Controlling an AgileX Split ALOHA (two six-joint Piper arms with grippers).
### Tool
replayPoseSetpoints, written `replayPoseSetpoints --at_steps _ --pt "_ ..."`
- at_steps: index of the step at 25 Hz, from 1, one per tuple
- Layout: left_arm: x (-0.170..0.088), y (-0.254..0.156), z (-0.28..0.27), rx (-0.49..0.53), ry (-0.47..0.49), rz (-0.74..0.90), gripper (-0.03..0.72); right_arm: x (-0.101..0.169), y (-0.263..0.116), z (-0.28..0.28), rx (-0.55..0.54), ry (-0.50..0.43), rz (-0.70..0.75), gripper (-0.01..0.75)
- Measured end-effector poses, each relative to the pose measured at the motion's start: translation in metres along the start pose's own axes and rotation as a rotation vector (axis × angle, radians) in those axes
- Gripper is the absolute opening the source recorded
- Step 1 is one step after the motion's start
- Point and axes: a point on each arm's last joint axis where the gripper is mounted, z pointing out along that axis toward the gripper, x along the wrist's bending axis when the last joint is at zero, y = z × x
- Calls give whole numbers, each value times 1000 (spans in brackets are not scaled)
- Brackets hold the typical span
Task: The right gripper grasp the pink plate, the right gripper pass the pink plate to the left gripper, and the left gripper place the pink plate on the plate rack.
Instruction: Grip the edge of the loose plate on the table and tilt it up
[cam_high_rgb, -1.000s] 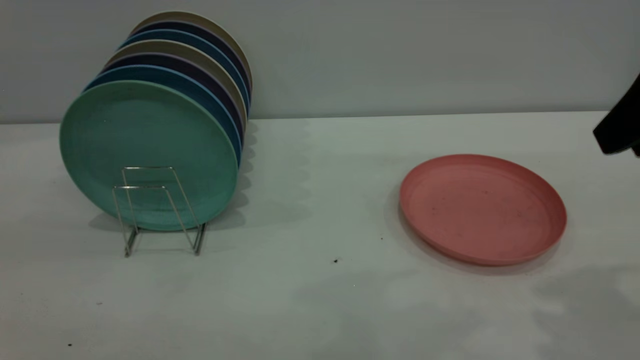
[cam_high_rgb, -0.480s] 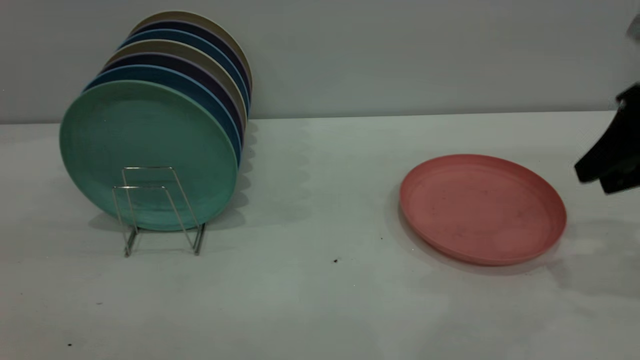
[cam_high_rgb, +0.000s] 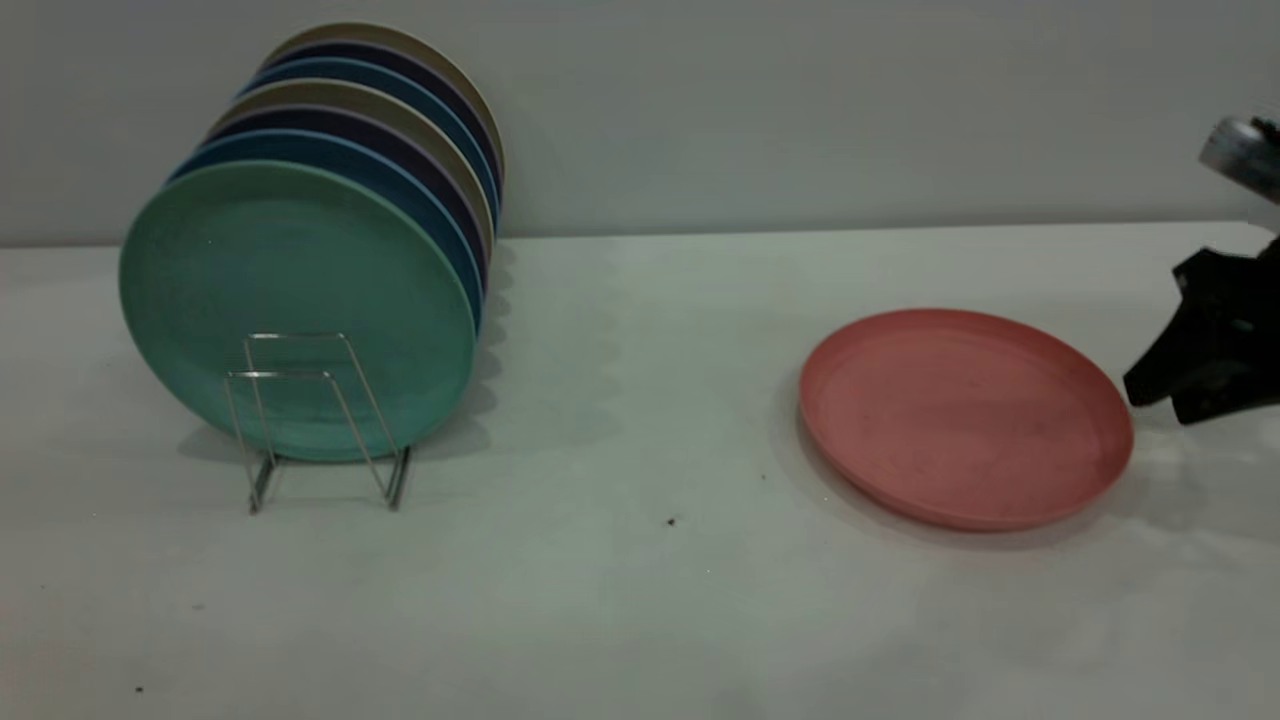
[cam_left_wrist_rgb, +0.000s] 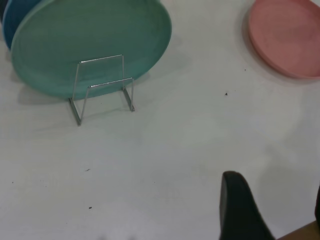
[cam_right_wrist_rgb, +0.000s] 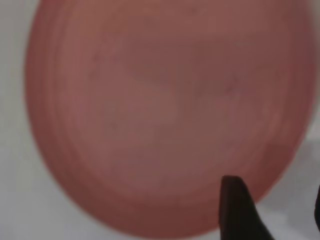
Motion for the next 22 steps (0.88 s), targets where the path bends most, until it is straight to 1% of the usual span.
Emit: replayPoseSetpoints --at_steps 5,16,19,21,22 --pt "0 0 0 0 0 0 393 -10 4 15 -12 -13 39 389" --pt "0 0 0 0 0 0 393 -22 -6 45 -28 28 141 388" --pt "0 0 0 0 0 0 393 -23 -6 48 -40 42 157 366" --pt "0 0 0 0 0 0 393 -23 -6 49 -46 48 170 330" --pt "0 0 0 0 0 0 393 -23 -6 50 -48 49 173 300"
